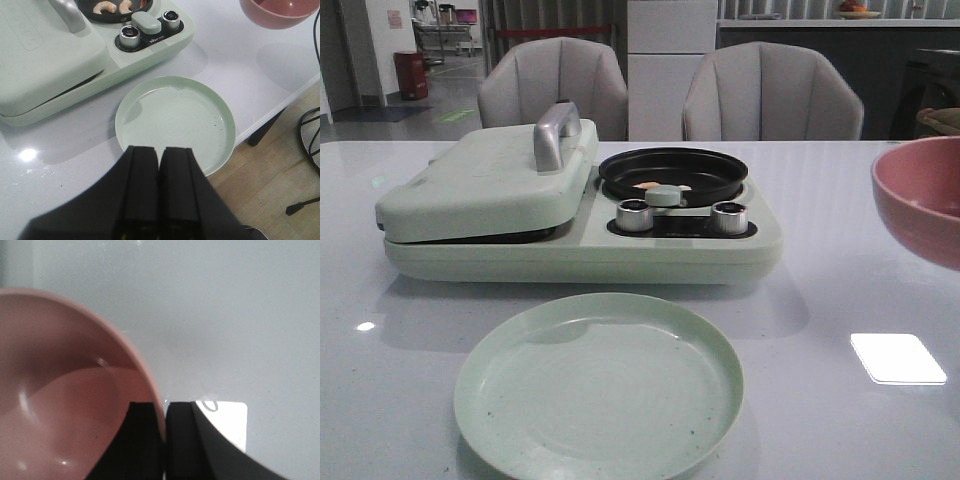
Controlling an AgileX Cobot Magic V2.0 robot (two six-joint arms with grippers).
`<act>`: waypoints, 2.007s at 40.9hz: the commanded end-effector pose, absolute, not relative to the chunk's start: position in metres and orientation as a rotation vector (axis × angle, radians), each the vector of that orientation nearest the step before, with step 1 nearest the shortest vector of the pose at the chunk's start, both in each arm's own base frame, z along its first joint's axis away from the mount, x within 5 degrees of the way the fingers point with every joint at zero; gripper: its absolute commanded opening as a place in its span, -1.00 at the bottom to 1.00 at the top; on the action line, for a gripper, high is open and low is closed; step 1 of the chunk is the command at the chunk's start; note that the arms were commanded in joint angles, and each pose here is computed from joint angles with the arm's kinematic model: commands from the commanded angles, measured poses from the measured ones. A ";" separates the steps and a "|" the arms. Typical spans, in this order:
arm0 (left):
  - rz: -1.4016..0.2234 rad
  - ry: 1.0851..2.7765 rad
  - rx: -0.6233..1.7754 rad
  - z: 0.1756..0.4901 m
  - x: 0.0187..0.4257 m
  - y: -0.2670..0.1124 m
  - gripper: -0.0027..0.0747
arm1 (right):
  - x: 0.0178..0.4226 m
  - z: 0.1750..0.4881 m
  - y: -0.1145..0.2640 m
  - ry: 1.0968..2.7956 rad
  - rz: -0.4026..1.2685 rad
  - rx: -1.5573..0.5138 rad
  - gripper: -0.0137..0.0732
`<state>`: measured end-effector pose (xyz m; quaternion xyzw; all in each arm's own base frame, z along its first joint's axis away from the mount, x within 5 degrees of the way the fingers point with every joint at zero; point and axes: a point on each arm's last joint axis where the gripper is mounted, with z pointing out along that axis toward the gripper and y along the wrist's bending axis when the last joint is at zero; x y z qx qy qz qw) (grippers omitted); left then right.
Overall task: Make breakfast with bread and shrimp
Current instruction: 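Carry the empty pink bowl back and set it on the table, then open the right gripper and withdraw it from the bowl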
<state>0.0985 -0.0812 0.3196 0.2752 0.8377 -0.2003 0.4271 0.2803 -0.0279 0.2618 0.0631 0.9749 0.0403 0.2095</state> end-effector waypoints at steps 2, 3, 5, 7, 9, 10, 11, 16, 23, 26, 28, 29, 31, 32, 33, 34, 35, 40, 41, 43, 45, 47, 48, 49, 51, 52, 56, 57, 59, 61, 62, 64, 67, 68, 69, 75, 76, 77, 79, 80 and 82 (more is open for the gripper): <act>-0.532 2.005 0.642 0.334 0.102 -0.084 -0.67 | 0.292 0.262 -0.031 2.636 0.116 0.187 -0.58; -0.532 2.005 0.642 0.334 0.102 -0.084 -0.67 | 0.294 0.258 -0.031 2.648 0.117 0.189 -0.58; -0.532 2.005 0.642 0.334 0.102 -0.084 -0.67 | 0.297 0.252 -0.031 2.664 0.119 0.193 -0.58; -0.532 2.005 0.642 0.334 0.102 -0.084 -0.67 | 0.300 0.246 -0.032 2.682 0.121 0.195 -0.58; -0.532 2.005 0.642 0.334 0.102 -0.084 -0.67 | 0.303 0.239 -0.032 2.700 0.122 0.199 -0.54; -0.532 2.005 0.642 0.334 0.102 -0.084 -0.67 | 0.304 0.236 -0.032 2.706 0.123 0.201 -0.51; -0.532 2.005 0.642 0.334 0.102 -0.084 -0.67 | 0.305 0.235 -0.033 2.709 0.121 0.201 -0.47; -0.533 2.007 0.642 0.334 0.102 -0.084 -0.67 | 0.309 0.228 -0.033 2.716 0.119 0.204 -0.11; -0.536 2.009 0.642 0.334 0.102 -0.084 -0.67 | 0.312 0.231 -0.034 2.699 0.113 0.201 0.25; -0.536 2.009 0.642 0.334 0.102 -0.084 -0.67 | 0.312 0.237 -0.034 2.697 0.116 0.197 0.26; -0.538 2.010 0.641 0.334 0.102 -0.084 -0.67 | 0.311 0.244 -0.033 2.677 0.115 0.189 0.26; -0.538 2.011 0.642 0.334 0.101 -0.084 -0.67 | 0.310 0.248 -0.032 2.664 0.114 0.181 0.26; -0.538 2.013 0.643 0.334 0.101 -0.084 -0.67 | 0.306 0.259 -0.028 2.628 0.110 0.157 0.26; -0.538 2.015 0.644 0.333 0.101 -0.084 -0.67 | 0.304 0.264 -0.027 2.612 0.109 0.148 0.26; -0.538 2.015 0.644 0.333 0.101 -0.084 -0.67 | 0.300 0.272 -0.024 2.587 0.108 0.130 0.26; -0.538 2.015 0.644 0.333 0.101 -0.084 -0.67 | 0.297 0.278 -0.022 2.568 0.108 0.115 0.26; -0.538 2.015 0.644 0.333 0.101 -0.084 -0.67 | 0.294 0.284 -0.019 2.550 0.109 0.100 0.26; -0.538 2.015 0.644 0.333 0.101 -0.084 -0.67 | 0.265 0.319 0.006 2.426 0.126 -0.026 0.26; -0.538 2.015 0.644 0.333 0.101 -0.084 -0.67 | 0.260 0.322 0.009 2.419 0.128 -0.043 0.26; -0.538 2.015 0.644 0.333 0.101 -0.084 -0.67 | 0.243 0.335 0.019 2.372 0.137 -0.104 0.26; -0.538 2.015 0.644 0.333 0.101 -0.084 -0.67 | 0.228 0.342 0.028 2.349 0.151 -0.163 0.26; -0.538 2.015 0.644 0.333 0.101 -0.084 -0.67 | 0.210 0.347 0.035 2.329 0.166 -0.214 0.26; -0.538 2.015 0.644 0.333 0.101 -0.084 -0.67 | 0.200 0.351 0.037 2.310 0.176 -0.237 0.26; -0.538 2.015 0.644 0.333 0.101 -0.084 -0.67 | 0.192 0.351 0.039 2.311 0.183 -0.254 0.26; -0.538 2.015 0.644 0.333 0.101 -0.084 -0.67 | 0.174 0.353 0.040 2.297 0.199 -0.271 0.26; -0.538 2.015 0.644 0.333 0.101 -0.084 -0.67 | 0.164 0.354 0.039 2.284 0.205 -0.274 0.26; -0.538 2.015 0.644 0.333 0.101 -0.084 -0.67 | 0.132 0.352 0.033 2.243 0.199 -0.275 0.26; -0.538 2.015 0.644 0.333 0.101 -0.084 -0.67 | 0.125 0.349 0.032 2.242 0.193 -0.277 0.26; -0.538 2.015 0.644 0.333 0.101 -0.084 -0.67 | 0.110 0.345 0.028 2.226 0.180 -0.275 0.26; -0.538 2.015 0.644 0.333 0.101 -0.084 -0.67 | 0.096 0.339 0.024 2.217 0.172 -0.264 0.26; -0.538 2.015 0.644 0.333 0.101 -0.084 -0.67 | 0.091 0.337 0.023 2.214 0.166 -0.260 0.26; -0.538 2.015 0.644 0.333 0.101 -0.084 -0.67 | 0.079 0.331 0.020 2.212 0.149 -0.258 0.26; -0.538 2.011 0.642 0.334 0.101 -0.084 -0.67 | 0.064 0.321 0.016 2.203 0.136 -0.259 0.26; -0.538 2.011 0.642 0.334 0.101 -0.084 -0.67 | 0.060 0.319 0.015 2.191 0.137 -0.259 0.26; -0.538 2.011 0.642 0.334 0.101 -0.084 -0.67 | 0.057 0.316 0.015 2.189 0.138 -0.259 0.26; -0.538 2.011 0.642 0.334 0.101 -0.084 -0.67 | 0.042 0.308 0.012 2.144 0.162 -0.211 0.19; -0.538 2.011 0.642 0.334 0.101 -0.084 -0.67 | 0.041 0.308 0.012 2.138 0.169 -0.199 0.13; -0.538 2.011 0.642 0.334 0.101 -0.084 -0.67 | 0.039 0.308 0.012 2.137 0.172 -0.194 0.04; -0.538 2.011 0.642 0.334 0.101 -0.084 -0.67 | 0.038 0.308 0.012 2.138 0.175 -0.190 -0.13; -0.538 2.011 0.642 0.334 0.101 -0.084 -0.67 | 0.038 0.308 0.012 2.138 0.175 -0.190 -0.21; -0.538 2.011 0.642 0.334 0.101 -0.084 -0.67 | 0.038 0.308 0.012 2.138 0.175 -0.190 -0.37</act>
